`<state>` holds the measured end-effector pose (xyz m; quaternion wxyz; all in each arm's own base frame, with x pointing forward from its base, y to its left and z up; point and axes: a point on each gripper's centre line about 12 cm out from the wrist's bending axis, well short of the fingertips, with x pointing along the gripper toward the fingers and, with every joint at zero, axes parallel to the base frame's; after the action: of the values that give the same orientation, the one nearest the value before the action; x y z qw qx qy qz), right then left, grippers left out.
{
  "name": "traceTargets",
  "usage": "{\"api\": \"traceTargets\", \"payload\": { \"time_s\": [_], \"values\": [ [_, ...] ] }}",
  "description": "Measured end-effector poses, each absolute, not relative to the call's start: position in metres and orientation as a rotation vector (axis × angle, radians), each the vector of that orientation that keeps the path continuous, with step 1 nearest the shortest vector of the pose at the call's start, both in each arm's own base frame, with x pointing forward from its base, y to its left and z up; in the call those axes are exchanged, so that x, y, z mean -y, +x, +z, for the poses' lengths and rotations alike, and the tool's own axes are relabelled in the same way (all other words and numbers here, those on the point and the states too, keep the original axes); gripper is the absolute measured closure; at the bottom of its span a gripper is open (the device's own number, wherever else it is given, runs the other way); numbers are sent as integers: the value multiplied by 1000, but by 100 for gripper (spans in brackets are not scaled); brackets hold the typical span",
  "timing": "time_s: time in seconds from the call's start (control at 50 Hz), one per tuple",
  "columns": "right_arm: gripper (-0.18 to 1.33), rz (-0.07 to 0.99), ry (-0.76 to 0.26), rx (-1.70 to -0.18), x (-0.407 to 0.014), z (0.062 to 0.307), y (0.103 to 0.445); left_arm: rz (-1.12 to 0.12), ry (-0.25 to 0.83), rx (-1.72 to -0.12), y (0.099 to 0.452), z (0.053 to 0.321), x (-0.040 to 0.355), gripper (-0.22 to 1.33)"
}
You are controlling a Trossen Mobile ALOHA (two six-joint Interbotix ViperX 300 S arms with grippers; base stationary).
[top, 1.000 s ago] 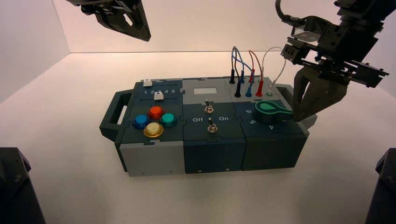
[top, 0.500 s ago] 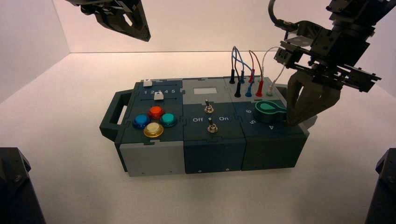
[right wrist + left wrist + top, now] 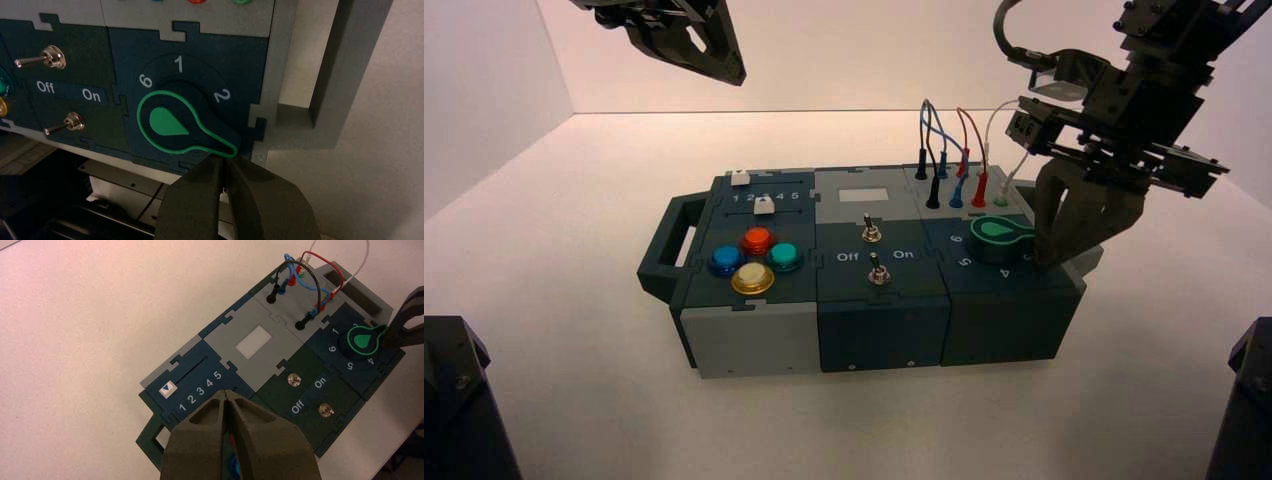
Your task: Turn the knob to position 1.
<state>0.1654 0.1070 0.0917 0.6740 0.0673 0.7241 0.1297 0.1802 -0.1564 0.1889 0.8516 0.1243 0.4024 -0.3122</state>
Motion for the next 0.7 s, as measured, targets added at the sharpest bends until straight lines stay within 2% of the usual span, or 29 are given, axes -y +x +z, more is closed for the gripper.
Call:
{"api": "traceTargets", "payload": {
  "time_s": [0.7],
  "values": [
    [129,301,115,-1606,-108,95,175,-658,263,-845,180,189,156,127]
  ]
}}
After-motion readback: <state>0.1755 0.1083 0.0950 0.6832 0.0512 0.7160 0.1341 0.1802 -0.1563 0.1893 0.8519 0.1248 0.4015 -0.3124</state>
